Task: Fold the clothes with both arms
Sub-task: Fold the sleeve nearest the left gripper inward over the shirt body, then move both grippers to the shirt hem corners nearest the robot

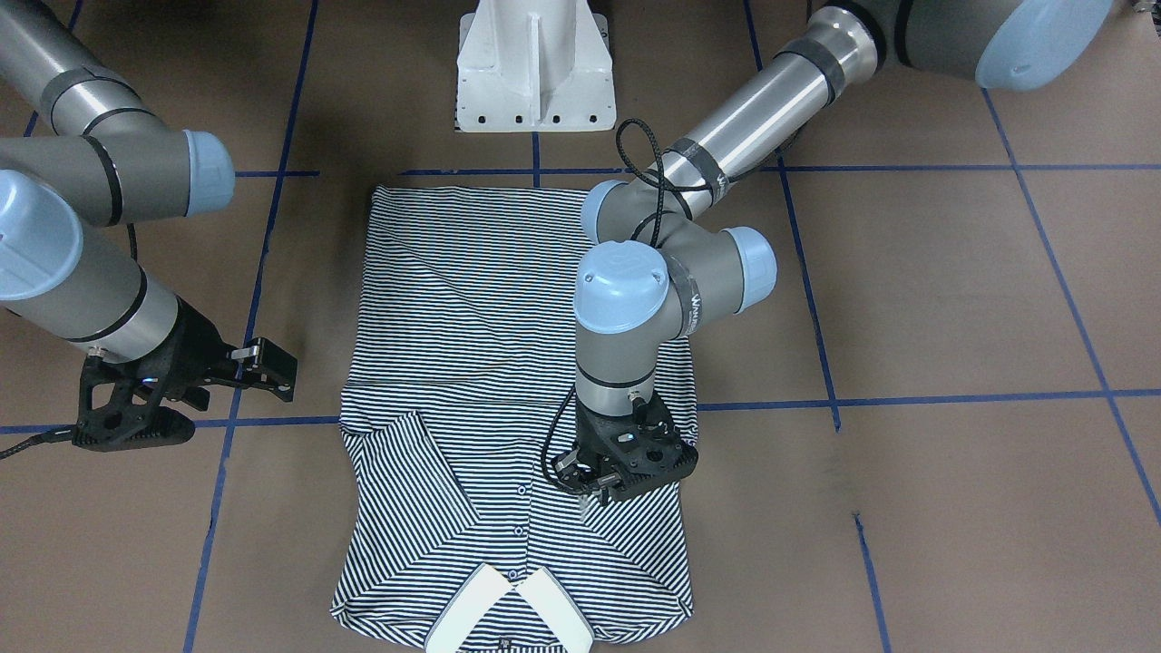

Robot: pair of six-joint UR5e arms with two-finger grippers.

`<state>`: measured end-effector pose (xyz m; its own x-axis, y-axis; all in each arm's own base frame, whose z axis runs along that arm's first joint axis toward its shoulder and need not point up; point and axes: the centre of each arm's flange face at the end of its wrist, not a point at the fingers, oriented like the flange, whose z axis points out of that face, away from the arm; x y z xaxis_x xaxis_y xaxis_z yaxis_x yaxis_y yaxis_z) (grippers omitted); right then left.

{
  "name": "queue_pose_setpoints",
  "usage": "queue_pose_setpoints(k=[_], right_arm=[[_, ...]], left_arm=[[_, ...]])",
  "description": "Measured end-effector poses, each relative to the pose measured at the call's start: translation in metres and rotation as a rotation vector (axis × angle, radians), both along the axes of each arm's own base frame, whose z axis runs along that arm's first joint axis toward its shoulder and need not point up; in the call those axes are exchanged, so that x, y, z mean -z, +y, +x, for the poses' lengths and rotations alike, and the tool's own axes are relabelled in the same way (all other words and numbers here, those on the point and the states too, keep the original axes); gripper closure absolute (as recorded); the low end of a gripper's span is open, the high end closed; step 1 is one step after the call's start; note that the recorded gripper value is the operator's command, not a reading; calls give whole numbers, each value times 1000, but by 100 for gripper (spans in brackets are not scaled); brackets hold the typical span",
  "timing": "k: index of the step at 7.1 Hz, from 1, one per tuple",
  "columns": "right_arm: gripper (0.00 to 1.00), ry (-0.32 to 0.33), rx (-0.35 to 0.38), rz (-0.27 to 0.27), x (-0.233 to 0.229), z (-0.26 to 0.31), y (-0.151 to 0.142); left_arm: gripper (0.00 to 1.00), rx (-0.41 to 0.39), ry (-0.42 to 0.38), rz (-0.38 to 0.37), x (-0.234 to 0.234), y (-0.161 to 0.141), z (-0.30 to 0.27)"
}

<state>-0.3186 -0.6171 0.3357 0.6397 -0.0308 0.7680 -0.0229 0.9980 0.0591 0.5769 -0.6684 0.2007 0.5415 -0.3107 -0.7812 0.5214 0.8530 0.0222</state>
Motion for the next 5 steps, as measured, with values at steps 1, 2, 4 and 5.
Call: queue_pose_setpoints(k=[1,2,4,5], right_arm=[[0,1,1,1,-1,0,0],[0,0,-1,0,0,1,1],[0,-15,-32,-22,-4,13,31],[0,-29,-49,-42,-5,15,67]], left_arm=[[0,-7,24,27,6,0,0],[0,-30,50,58,13,5,-3],[0,-127,89,62,13,39,-30],[0,-170,70,63,8,64,-55]])
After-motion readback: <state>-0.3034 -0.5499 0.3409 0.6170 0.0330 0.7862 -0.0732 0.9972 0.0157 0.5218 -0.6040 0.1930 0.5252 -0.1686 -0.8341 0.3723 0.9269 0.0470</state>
